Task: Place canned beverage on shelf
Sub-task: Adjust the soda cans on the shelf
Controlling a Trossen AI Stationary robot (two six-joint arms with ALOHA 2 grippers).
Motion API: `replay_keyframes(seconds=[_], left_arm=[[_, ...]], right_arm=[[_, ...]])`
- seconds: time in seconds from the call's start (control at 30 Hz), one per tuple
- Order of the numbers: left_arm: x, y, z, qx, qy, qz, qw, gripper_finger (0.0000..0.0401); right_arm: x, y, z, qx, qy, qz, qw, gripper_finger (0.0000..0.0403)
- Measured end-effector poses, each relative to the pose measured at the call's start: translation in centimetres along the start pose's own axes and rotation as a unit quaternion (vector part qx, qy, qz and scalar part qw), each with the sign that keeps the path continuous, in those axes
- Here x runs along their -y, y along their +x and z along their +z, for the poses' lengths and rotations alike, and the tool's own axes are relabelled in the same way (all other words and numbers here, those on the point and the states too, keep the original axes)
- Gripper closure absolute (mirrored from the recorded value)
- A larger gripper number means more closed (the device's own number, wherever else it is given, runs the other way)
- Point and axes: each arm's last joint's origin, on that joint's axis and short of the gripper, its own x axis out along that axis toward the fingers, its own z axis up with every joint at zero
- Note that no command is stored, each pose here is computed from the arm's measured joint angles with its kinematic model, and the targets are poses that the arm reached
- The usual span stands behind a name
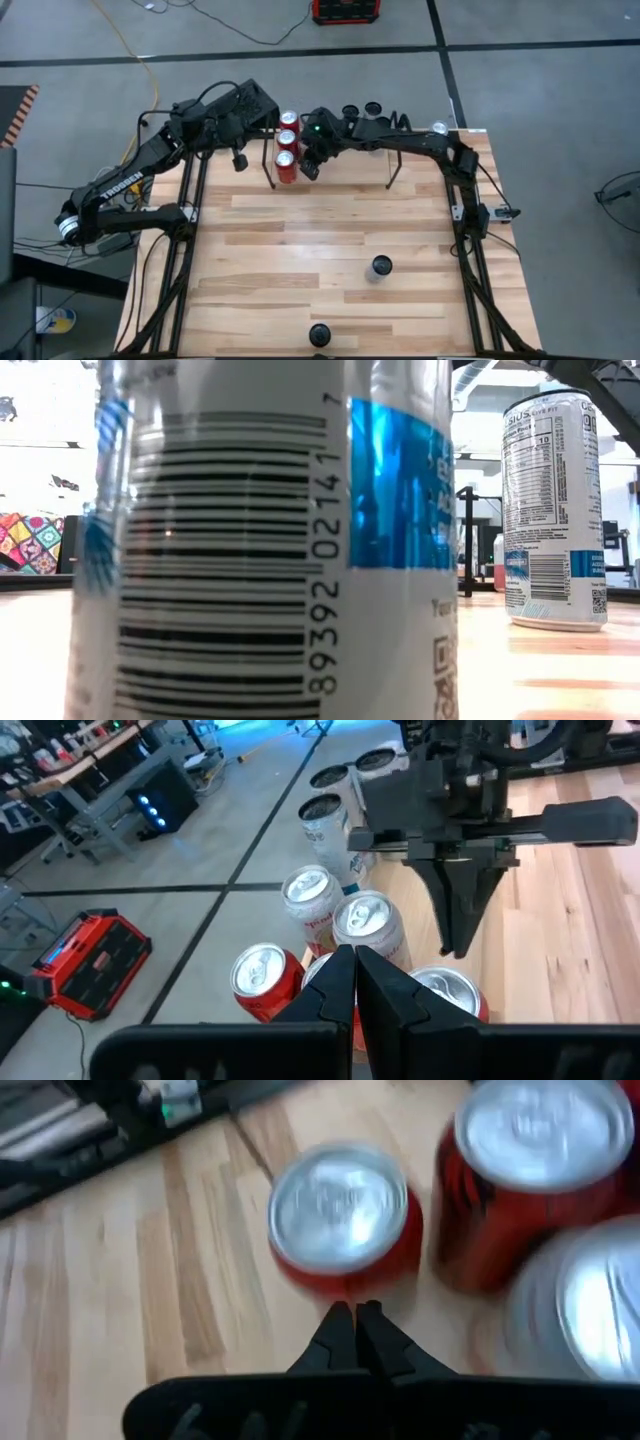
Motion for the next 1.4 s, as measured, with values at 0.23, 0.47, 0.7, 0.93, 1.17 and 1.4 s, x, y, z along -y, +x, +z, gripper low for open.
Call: replay_keyframes(seconds=[0.23, 0.47, 0.7, 0.93, 1.17, 1.4], left_arm=[[0.2, 3.5, 0.2, 0.044, -0.010, -0.046, 0.998, 0.0401], [0.1, 9.8, -0.3, -0.007, 0.018, -0.085, 0.996, 0.0401], [-0.7, 14.0, -0.5, -0.109, 0.044, -0.097, 0.988, 0.0401], [-1.2, 16.3, -0.3, -0.180, 0.054, -0.104, 0.977, 0.0401], [-0.6, 17.0, -0.6, -0.208, 0.069, -0.090, 0.972, 0.0401], [0.1, 17.3, -0.7, -0.227, 0.078, -0.082, 0.967, 0.0401]], right_arm=[[-0.8, -9.5, 1.7, 0.029, -0.024, -0.048, 0.998, 0.0403], [-1.5, -19.8, 0.9, 0.059, -0.020, -0.175, 0.983, 0.0403], [-1.2, -25.6, -2.6, 0.102, 0.010, -0.224, 0.969, 0.0403], [-0.2, -28.0, -6.4, 0.143, 0.045, -0.246, 0.958, 0.0403], [-0.3, -29.7, -8.7, 0.162, 0.069, -0.251, 0.952, 0.0403], [-0.6, -30.3, -9.1, 0.177, 0.066, -0.249, 0.950, 0.0403]])
